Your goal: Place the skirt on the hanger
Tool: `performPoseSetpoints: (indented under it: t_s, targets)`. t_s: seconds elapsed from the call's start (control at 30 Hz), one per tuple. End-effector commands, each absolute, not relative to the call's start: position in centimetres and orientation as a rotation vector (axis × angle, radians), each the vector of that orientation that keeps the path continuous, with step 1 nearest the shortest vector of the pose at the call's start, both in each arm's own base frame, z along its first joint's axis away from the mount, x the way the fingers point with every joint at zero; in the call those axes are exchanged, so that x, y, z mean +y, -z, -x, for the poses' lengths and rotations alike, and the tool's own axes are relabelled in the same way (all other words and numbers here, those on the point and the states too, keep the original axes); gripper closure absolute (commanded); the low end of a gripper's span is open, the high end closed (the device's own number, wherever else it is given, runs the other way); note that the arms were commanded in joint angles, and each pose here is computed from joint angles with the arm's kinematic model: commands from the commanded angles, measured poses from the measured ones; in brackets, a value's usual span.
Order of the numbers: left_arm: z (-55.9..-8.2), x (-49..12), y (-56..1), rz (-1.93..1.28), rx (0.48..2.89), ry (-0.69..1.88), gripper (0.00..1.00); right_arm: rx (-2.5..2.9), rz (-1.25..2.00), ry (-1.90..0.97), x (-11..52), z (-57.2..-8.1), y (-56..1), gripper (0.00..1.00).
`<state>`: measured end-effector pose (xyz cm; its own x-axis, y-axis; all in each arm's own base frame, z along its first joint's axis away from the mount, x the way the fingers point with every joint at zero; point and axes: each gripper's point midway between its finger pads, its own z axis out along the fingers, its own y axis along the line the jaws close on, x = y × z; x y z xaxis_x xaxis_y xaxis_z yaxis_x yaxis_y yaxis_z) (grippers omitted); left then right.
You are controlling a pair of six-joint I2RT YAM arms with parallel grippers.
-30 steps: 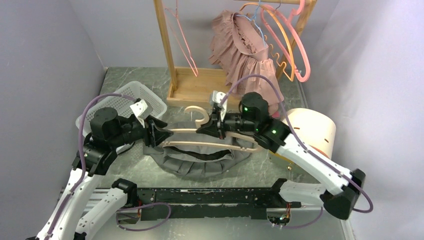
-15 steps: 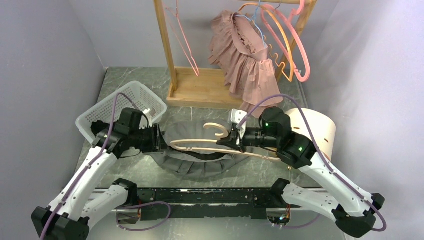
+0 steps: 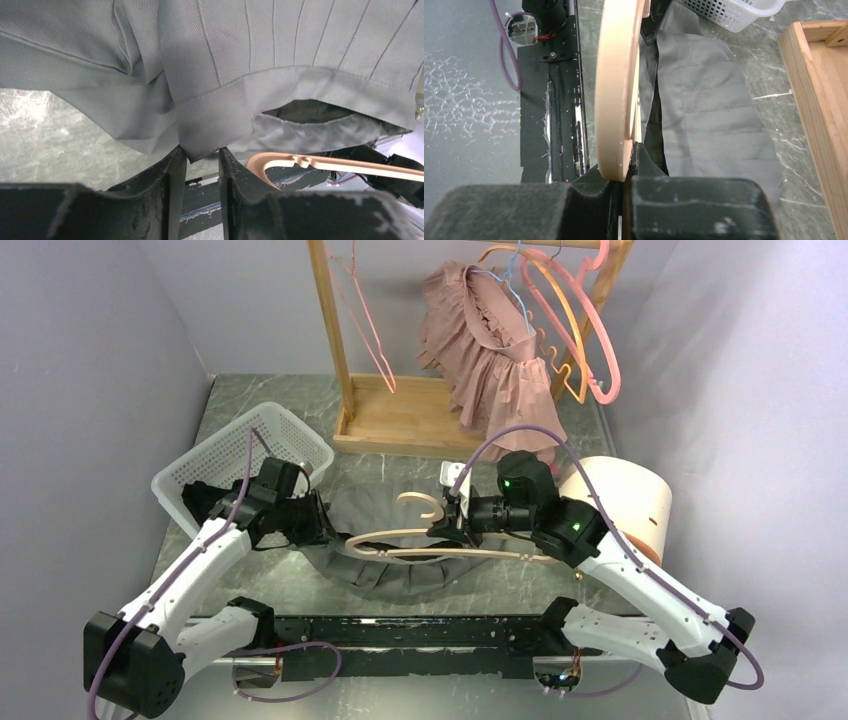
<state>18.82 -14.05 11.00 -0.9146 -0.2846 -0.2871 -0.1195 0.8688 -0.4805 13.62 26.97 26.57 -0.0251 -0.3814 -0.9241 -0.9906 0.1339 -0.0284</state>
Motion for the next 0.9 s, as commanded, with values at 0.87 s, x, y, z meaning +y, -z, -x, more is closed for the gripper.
performPoseSetpoints:
  t_s: [0.87]
  targets:
    - [-20.4, -17.6, -18.9, 0.332, 2.603, 0.951, 0.93, 1.603, 1.065, -0.634, 26.7, -19.8, -26.8, 1.0]
